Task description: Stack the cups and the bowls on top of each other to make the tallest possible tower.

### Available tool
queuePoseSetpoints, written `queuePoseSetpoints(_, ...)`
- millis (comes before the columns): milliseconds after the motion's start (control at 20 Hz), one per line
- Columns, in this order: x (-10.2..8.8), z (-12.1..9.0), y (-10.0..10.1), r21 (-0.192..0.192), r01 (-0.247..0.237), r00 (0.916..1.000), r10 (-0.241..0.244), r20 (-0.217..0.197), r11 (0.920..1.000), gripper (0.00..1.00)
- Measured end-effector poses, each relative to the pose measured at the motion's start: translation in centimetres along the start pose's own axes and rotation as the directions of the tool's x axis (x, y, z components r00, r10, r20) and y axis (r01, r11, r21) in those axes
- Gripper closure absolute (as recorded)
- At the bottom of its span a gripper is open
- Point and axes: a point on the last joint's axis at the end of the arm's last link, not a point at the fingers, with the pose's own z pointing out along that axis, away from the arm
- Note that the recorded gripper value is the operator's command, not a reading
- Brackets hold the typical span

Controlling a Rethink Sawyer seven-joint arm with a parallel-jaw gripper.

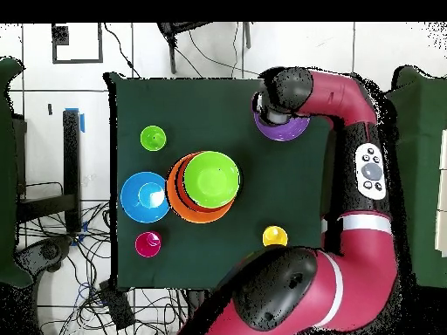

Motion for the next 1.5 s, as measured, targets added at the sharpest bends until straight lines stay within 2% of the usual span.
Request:
queuePoseSetpoints(550, 1.0, 1.0, 7.6, -0.031, 0.071, 0.9972, -0.072, -0.018, 0.9970, 0.00)
queuePoseSetpoints(750, 1.2, 1.1, 8.8, -0.030, 0.086, 0.9961, -0.086, -0.019, 0.9959, 0.00)
queuePoseSetpoints(1050, 1.0, 1.2, 8.9, -0.027, 0.085, 0.9963, -0.085, -0.015, 0.9960, 0.00)
queuePoseSetpoints(1500, 0.8, 2.8, 7.1, -0.003, 0.062, 0.9978, -0.062, -0.022, 0.9981, 0.00)
